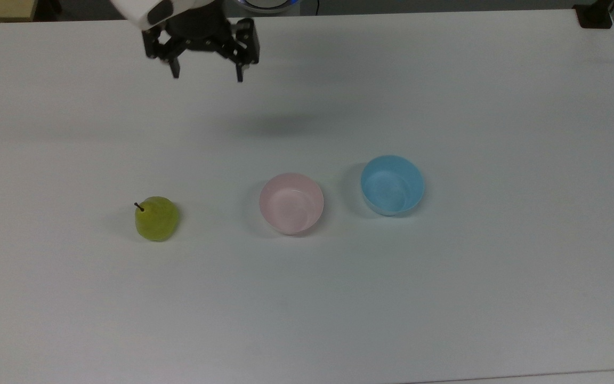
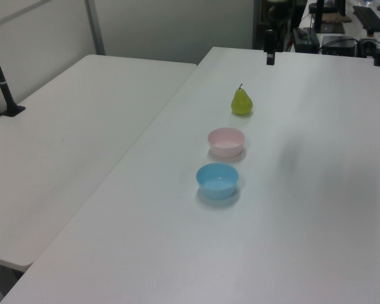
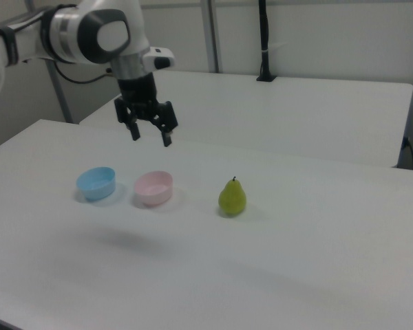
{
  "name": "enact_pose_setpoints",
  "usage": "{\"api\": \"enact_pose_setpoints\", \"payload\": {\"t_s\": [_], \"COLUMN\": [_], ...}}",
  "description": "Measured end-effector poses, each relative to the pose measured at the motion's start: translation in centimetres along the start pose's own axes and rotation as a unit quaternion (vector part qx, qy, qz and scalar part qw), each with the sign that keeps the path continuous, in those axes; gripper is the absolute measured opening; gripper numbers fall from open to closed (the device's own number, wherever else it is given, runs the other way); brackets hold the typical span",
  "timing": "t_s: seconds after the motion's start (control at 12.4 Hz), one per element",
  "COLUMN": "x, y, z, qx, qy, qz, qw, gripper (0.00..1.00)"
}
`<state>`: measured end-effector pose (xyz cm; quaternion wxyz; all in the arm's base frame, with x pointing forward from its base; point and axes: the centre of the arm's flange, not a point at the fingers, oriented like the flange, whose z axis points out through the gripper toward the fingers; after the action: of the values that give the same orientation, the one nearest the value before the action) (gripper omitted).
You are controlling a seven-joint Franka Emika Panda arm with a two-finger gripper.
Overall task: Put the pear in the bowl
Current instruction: 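Move the open gripper over the green pear and lower it, then close the gripper around the green pear and lift it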
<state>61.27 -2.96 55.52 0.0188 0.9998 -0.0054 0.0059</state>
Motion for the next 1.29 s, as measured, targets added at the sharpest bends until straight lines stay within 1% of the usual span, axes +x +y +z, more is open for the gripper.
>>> {"api": "enact_pose_setpoints", "payload": {"t_s": [0.24,0.4,0.73,0.97,1.13,1.29], "x": [2.2,3.7,6.6,7.6,8.3,8.8], "y": [3.5,6.0,7.9,9.0,9.8,10.2], "z": [2.7,5.6,11.7,16.0,18.3,19.8], "qx": [-0.003,-0.006,-0.012,-0.012,-0.015,-0.016], "qy": [0.023,0.031,0.059,0.054,0.067,0.075], "qz": [0.011,0.011,0.014,0.020,0.024,0.026], "qw": [0.9997,0.9994,0.9981,0.9982,0.9974,0.9967], "gripper": [1.00,1.00,1.00,1.00,1.00,1.00]}}
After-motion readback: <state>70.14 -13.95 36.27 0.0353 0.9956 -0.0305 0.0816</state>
